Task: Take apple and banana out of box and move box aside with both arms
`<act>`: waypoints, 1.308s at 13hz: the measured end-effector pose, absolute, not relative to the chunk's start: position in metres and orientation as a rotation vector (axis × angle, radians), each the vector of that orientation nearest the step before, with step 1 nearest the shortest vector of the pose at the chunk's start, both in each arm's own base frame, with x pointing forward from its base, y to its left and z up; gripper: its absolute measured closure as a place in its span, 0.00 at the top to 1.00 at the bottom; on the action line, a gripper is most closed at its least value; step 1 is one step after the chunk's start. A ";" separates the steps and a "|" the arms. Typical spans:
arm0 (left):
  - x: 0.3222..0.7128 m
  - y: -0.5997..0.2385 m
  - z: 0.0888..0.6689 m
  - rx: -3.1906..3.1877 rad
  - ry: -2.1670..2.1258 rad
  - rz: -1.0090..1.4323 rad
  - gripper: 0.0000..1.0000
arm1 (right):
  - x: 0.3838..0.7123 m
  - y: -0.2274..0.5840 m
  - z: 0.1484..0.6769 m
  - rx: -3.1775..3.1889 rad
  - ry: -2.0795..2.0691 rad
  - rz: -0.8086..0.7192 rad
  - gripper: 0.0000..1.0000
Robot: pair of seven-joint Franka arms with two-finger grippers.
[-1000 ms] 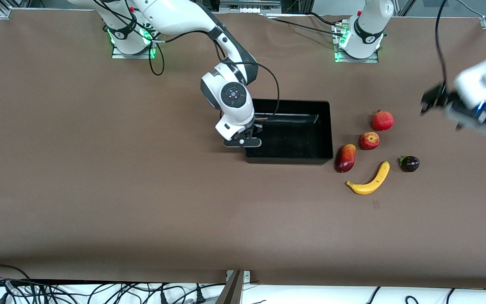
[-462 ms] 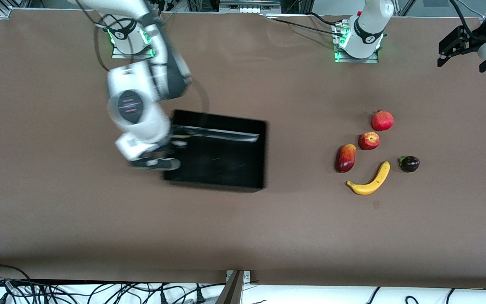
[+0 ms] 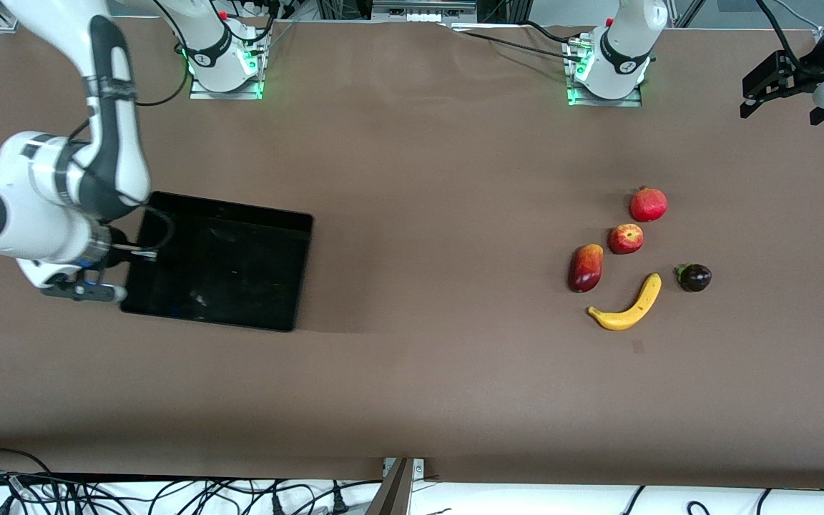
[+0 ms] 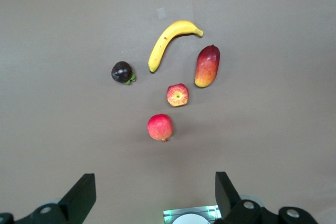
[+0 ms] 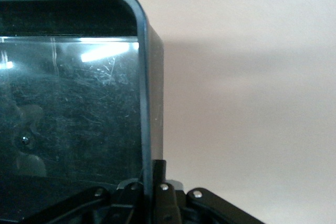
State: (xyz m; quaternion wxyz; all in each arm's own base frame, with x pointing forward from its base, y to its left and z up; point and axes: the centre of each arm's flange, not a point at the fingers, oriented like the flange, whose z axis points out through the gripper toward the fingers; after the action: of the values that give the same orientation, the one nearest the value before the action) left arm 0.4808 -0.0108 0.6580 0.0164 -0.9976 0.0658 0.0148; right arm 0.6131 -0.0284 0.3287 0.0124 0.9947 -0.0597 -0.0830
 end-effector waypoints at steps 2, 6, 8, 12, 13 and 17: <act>0.481 -0.011 0.659 -3.102 0.204 0.044 1.00 | 0.595 -0.053 0.300 3.091 -0.219 -0.291 0.03; 0.483 -0.005 0.660 -3.104 0.190 0.021 1.00 | 0.571 -0.063 0.266 3.109 0.055 -0.324 0.18; 0.484 -0.007 0.660 -3.103 0.195 0.021 1.00 | 0.576 -0.061 0.274 3.120 0.137 -0.297 0.41; 0.486 -0.010 0.657 -3.102 0.203 0.029 1.00 | 0.608 -0.058 0.368 3.172 0.145 -0.331 0.84; 0.488 -0.010 0.654 -3.103 0.204 0.038 1.00 | 0.615 -0.062 0.407 3.183 0.132 -0.328 0.96; 0.492 -0.011 0.648 -3.103 0.209 0.053 1.00 | 0.618 -0.047 0.520 3.180 0.136 -0.335 1.00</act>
State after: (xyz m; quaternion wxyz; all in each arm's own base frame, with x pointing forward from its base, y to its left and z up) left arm 0.4919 -0.0114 0.6483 0.0154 -0.9975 0.0671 0.0171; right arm 0.6182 -0.0467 0.5197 -0.0297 0.9931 0.0426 -0.1047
